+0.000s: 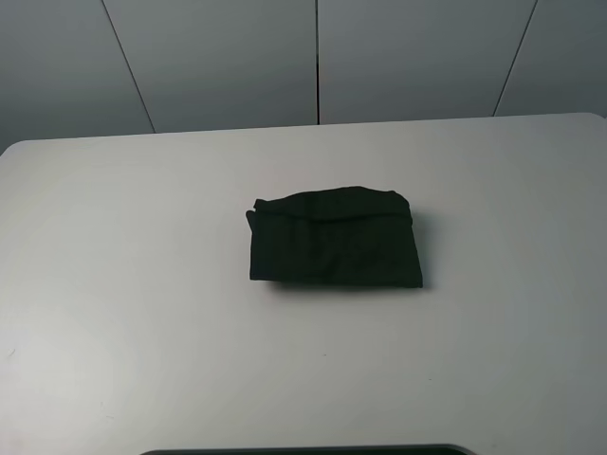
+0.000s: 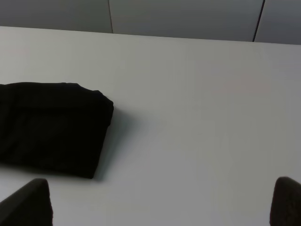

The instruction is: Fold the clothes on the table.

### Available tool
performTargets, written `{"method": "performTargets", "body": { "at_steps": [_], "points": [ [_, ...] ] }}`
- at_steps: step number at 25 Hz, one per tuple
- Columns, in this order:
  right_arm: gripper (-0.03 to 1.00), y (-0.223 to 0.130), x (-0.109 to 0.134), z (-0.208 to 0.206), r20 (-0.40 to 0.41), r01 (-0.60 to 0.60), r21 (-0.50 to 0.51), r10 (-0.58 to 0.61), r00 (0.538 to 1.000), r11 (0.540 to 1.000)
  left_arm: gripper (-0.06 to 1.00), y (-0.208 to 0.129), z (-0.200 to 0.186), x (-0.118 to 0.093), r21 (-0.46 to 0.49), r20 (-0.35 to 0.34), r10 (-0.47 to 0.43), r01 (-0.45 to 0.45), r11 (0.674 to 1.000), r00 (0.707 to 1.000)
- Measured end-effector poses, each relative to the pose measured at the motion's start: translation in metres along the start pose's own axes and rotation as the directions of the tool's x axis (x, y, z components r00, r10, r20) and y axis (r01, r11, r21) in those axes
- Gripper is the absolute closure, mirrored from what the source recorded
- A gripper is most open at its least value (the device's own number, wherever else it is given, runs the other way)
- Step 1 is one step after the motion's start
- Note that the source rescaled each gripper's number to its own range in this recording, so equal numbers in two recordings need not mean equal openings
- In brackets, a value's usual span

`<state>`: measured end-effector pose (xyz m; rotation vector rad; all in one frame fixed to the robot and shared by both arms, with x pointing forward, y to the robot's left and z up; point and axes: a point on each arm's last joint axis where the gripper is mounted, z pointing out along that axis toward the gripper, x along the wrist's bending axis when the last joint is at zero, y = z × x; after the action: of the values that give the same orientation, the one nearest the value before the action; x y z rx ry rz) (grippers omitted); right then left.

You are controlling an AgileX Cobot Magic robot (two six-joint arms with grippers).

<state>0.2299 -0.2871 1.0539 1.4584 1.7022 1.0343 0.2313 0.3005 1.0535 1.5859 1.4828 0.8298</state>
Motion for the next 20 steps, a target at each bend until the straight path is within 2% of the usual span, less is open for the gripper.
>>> {"method": "performTargets", "body": {
  "at_steps": [20],
  "points": [
    [-0.03, 0.0, 0.0, 0.0, 0.0, -0.001, 0.0, 0.001, 1.0, 1.0, 0.01, 0.0, 0.0, 0.0, 0.0, -0.006, 0.001, -0.001, 1.0, 1.0]
  ]
}}
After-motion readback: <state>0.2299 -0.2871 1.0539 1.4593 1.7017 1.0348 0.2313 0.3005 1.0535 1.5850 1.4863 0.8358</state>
